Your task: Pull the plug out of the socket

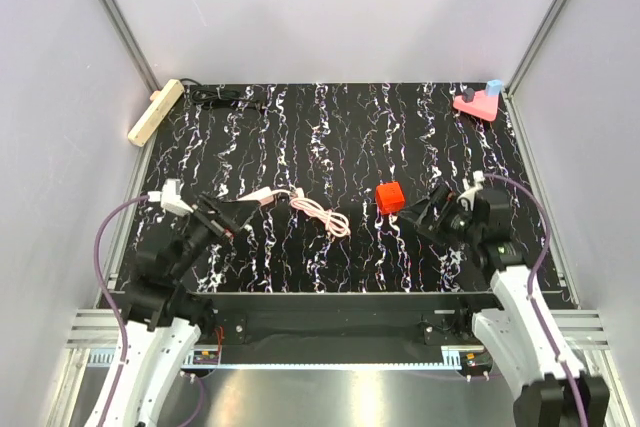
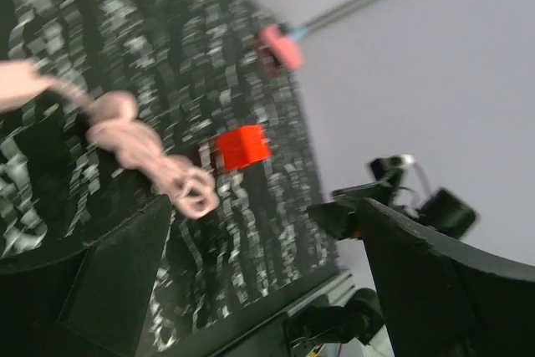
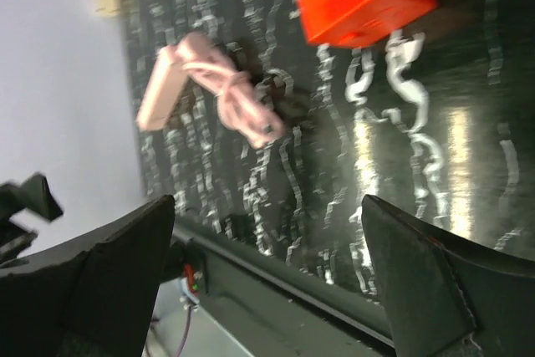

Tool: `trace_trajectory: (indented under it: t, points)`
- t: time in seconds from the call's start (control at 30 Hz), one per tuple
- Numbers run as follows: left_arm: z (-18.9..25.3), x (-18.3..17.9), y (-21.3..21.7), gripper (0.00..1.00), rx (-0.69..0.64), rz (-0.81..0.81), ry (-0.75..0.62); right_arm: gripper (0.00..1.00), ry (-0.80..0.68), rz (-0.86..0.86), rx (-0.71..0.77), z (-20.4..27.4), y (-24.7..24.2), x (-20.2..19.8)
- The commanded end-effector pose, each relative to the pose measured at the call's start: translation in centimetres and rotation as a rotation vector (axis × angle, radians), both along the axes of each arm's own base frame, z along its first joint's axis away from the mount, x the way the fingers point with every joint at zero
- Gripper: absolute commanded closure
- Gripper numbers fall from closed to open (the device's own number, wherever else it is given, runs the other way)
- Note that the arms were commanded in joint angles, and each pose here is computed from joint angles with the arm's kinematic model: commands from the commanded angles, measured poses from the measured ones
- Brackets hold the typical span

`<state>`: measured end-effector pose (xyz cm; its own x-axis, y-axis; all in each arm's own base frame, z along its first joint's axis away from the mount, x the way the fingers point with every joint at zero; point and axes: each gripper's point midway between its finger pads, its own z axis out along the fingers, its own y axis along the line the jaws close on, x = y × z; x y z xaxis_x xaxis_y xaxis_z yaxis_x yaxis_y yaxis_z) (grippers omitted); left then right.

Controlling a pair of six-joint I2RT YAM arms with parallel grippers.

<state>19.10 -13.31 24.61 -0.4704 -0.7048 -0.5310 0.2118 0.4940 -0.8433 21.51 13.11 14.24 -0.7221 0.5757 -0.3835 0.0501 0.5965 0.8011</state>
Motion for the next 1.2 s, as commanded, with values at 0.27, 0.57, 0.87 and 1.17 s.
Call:
trace_trajectory:
  t: [0.27,0.57,0.87,1.17]
  points:
    - [-4.3,3.8,3.4,0.01,0.370,0.131,0.293,0.00,-0.011,0.079,-0.101,1.6,0.2,6.9]
    - [-3.8,11.5,3.5,0.01,0.458,0.031,0.361,0.00,-0.093,0.269,0.204,2.0,5.8,9.6]
    - [-3.4,18.0,6.1,0.01,0.549,0.045,0.369,0.00,-0.162,0.361,-0.014,1.9,10.2,10.9]
    - [-6.8,26.9,16.3,0.01,0.606,0.139,0.470,0.00,-0.212,0.504,0.007,2.5,13.4,8.5]
